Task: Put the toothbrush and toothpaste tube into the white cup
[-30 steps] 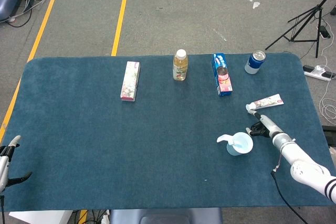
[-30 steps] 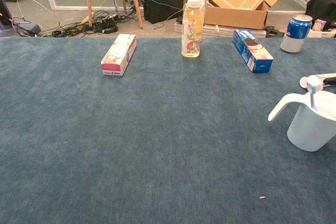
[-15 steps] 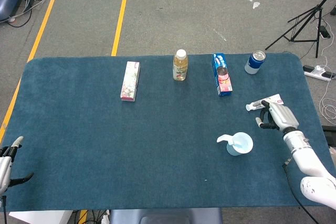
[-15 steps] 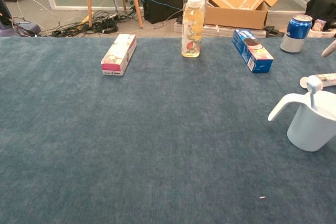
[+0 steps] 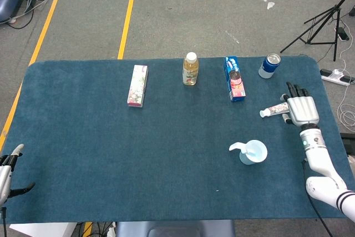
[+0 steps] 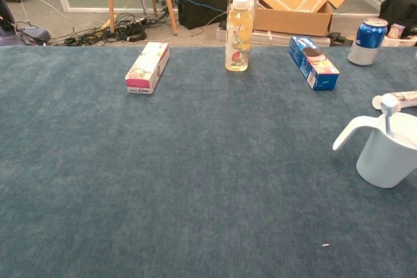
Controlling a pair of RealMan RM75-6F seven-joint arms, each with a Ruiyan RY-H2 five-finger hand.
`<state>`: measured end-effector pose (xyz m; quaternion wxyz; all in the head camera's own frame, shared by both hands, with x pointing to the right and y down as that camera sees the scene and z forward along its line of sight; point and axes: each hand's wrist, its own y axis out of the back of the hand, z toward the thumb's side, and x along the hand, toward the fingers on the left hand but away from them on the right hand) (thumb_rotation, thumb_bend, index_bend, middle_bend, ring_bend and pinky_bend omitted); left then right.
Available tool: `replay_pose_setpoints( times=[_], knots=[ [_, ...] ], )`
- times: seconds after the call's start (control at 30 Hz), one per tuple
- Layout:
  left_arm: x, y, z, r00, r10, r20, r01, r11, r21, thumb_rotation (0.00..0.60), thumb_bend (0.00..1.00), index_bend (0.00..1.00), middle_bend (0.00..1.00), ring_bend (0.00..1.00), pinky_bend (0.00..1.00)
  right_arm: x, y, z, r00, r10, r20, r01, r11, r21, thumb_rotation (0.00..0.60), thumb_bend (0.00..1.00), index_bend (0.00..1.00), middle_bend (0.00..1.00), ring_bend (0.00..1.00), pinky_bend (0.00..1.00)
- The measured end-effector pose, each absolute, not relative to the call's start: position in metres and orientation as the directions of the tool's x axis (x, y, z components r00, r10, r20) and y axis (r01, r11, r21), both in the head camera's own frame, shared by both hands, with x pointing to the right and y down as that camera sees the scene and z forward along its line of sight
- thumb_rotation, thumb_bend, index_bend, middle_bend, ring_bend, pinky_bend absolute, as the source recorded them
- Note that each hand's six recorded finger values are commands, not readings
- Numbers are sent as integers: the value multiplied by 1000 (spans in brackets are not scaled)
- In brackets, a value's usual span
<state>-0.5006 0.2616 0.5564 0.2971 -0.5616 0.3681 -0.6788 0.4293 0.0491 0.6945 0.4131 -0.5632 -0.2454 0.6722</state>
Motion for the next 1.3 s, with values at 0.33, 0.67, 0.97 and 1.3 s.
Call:
replay_pose_setpoints(
  times=[0.33,0.67,0.97,1.3],
  knots=[
    [-502,261,554,-196,-819,539,-15,-547,-837,600,0,64,256,223,282,423,40,723,-21,792,-610,-395,-567,-723,600,225,351,0,0,36],
    [-503,262,554,-199,-818,540,-17,-548,-836,600,0,64,256,224,283,429,38,744,-53,756,-652,-464,-597,-655,600,226,351,0,0,18],
    [-503,262,554,-200,-817,541,-18,-549,-836,600,0,64,256,224,283,425,37,759,-67,741,-668,-480,-611,-629,600,226,351,0,0,18],
    [-504,261,553,-201,-818,539,-20,-547,-837,600,0,64,256,224,284,413,35,771,-53,731,-680,-483,-615,-623,600,226,351,0,0,19]
  ],
)
